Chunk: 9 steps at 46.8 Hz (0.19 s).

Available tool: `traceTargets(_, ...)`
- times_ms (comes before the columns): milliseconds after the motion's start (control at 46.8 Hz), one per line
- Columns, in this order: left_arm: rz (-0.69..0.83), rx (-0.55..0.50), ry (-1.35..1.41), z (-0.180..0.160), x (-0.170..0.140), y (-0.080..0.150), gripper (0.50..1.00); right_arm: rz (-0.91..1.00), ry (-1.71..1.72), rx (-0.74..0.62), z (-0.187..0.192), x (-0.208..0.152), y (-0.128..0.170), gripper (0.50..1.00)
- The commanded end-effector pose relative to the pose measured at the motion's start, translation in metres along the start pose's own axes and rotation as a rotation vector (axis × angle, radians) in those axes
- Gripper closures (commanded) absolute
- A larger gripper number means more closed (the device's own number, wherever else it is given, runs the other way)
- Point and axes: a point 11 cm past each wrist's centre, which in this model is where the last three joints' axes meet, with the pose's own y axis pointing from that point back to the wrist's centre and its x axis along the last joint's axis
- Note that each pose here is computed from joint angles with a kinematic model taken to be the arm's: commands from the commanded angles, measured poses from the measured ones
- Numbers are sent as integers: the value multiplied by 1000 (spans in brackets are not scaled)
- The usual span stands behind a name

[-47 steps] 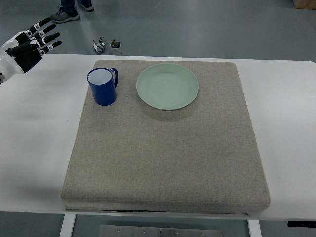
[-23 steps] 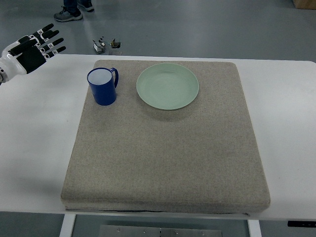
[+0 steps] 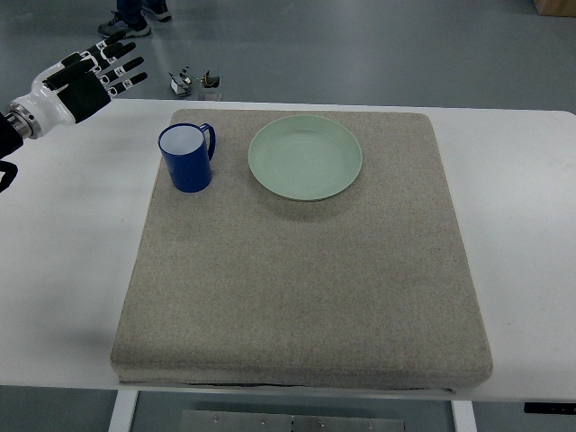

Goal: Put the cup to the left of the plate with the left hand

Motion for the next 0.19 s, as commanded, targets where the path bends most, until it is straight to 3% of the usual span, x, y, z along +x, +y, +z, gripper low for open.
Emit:
traceTargets(0,0,1,-1,0,0,0,501,-5,0,-1,0,-2,0,566)
traceTargets(171,0,2,-4,0,0,0,501,-3,2,-12,2,-1,0,566)
